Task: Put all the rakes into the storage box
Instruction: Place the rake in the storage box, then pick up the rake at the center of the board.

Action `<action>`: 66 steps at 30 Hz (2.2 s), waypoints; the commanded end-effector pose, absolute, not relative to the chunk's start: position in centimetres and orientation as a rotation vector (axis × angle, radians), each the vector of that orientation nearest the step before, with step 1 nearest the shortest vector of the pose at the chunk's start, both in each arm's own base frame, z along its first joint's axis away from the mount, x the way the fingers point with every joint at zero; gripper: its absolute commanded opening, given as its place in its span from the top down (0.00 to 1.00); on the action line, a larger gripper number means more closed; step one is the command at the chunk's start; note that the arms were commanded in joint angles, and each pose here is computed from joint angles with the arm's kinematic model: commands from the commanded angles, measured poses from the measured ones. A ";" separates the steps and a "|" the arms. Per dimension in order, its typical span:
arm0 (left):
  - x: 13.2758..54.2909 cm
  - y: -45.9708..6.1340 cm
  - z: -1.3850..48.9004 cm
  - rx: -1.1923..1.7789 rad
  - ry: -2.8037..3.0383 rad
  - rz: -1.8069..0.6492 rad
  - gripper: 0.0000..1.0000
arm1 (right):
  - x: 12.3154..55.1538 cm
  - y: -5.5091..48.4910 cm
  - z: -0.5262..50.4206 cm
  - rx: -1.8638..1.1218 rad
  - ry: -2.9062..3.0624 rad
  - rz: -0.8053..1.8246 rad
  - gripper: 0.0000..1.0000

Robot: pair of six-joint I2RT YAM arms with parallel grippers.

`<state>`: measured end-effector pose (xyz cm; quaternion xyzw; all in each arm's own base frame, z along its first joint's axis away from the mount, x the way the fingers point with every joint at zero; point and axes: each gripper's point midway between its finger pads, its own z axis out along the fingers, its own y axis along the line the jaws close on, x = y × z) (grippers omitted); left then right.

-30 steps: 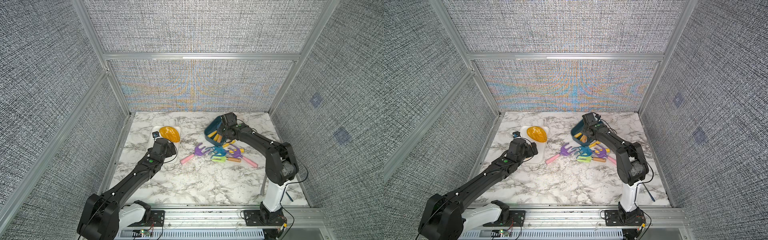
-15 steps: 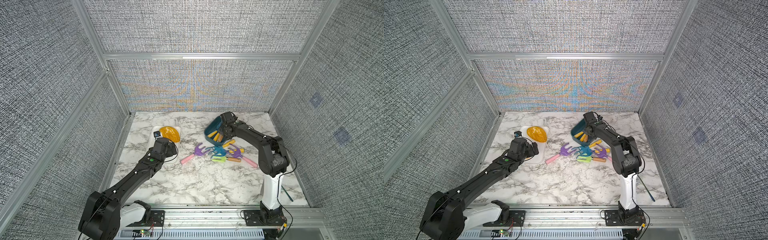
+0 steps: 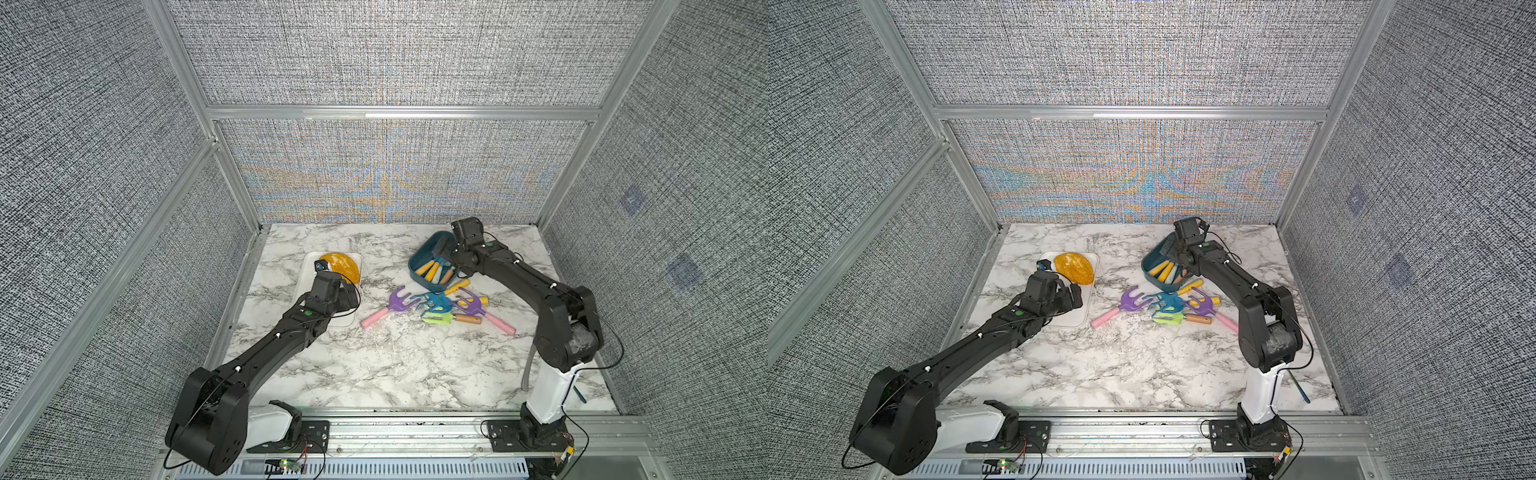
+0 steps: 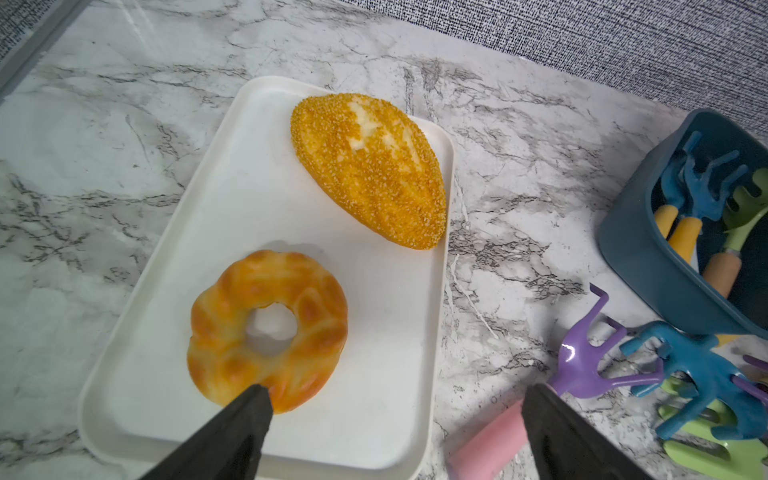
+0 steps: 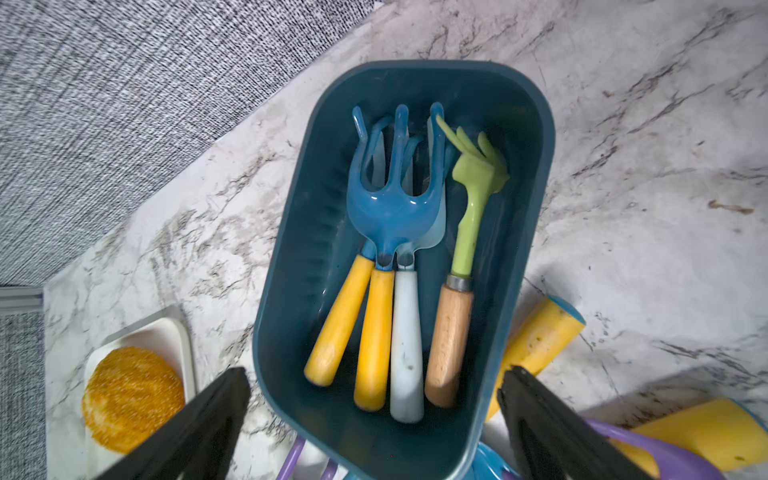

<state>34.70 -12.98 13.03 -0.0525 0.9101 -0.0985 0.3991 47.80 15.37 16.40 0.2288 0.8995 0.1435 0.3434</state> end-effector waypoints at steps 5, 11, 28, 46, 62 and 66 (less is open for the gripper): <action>35.0 -16.8 11.3 0.072 2.418 -0.367 0.01 | 44.3 15.3 20.1 0.367 2.248 0.465 0.01; 34.4 -19.0 10.2 0.269 2.498 -0.320 0.01 | 40.4 13.7 21.0 0.220 2.196 0.415 0.01; 32.5 -24.6 3.7 0.599 2.691 -0.110 0.26 | 33.6 10.1 20.7 0.173 1.961 0.402 0.01; 29.9 -25.3 0.2 0.743 2.762 -0.041 0.70 | 33.8 10.2 19.6 0.180 2.002 0.391 0.01; 29.8 -26.1 8.7 0.645 2.596 -0.204 1.00 | 33.6 8.5 19.5 0.257 1.984 0.317 0.01; 31.8 -28.8 11.8 0.676 2.519 -0.285 1.00 | 33.3 7.7 19.5 0.288 1.964 0.285 0.01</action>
